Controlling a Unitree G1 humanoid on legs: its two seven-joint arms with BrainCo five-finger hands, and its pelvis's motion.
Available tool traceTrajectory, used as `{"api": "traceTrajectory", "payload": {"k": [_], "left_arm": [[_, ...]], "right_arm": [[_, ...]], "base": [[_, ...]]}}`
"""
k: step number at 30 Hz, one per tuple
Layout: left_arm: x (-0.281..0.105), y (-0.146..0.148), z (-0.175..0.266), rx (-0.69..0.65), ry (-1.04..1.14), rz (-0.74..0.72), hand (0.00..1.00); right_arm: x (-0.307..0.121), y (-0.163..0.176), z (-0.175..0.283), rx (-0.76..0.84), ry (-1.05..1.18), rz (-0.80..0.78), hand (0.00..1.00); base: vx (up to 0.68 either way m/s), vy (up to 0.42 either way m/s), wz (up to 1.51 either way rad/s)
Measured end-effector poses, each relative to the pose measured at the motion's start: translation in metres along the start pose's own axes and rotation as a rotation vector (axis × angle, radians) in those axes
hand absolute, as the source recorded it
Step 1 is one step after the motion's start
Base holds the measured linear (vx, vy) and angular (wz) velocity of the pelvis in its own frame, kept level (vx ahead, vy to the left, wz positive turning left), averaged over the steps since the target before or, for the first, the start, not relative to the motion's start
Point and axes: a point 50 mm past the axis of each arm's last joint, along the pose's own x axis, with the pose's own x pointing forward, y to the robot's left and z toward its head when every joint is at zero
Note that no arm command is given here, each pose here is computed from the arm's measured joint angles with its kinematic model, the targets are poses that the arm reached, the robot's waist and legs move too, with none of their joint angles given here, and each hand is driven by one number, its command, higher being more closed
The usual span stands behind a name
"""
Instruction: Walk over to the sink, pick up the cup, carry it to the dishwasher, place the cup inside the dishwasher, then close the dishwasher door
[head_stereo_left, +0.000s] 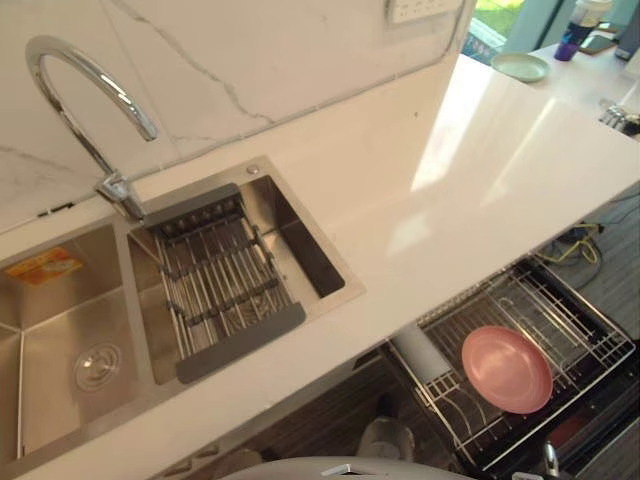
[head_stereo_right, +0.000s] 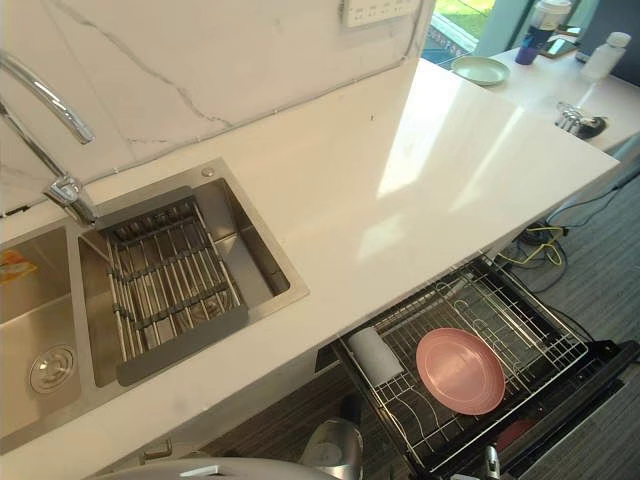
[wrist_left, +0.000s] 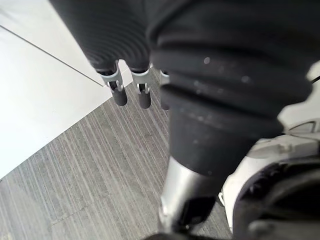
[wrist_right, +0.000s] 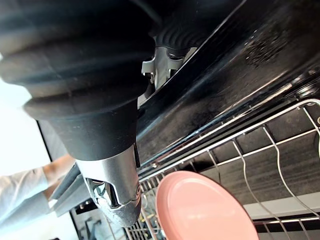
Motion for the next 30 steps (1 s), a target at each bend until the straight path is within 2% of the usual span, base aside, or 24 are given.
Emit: {"api": "traceTrajectory", "payload": {"k": [8, 11, 19, 22, 25, 30], "left_arm": [[0.0, -0.004, 0.008, 0.127, -0.059, 0.035, 0.0], [0.001, -0.009, 0.011, 0.163, -0.086, 0.046, 0.0], [0.006, -0.025, 0.006, 0.158, -0.08, 0.052, 0.0], [0.008, -0.03, 0.002, 0.156, -0.081, 0.057, 0.0], [0.007, -0.024, 0.005, 0.151, -0.158, 0.134, 0.0], [0.004, -0.019, 0.015, 0.003, -0.252, 0.154, 0.0]], "right_arm": [[-0.007, 0.047, -0.018, -0.164, 0.059, 0.242, 0.0], [-0.008, 0.067, -0.019, -0.145, 0.041, 0.294, 0.0], [-0.017, 0.144, -0.007, -0.089, -0.002, 0.503, 0.0], [-0.016, 0.147, -0.003, -0.061, -0.012, 0.528, 0.0], [-0.018, 0.152, -0.004, -0.083, 0.0, 0.559, 0.0], [-0.031, 0.157, -0.028, -0.213, 0.1, 0.678, 0.0]], "base": [[0.05, -0.024, 0.21], [0.02, -0.024, 0.38], [-0.02, -0.02, 0.4], [-0.03, -0.023, 0.38], [-0.08, -0.037, 0.01], [-0.09, -0.104, 0.0]]}}
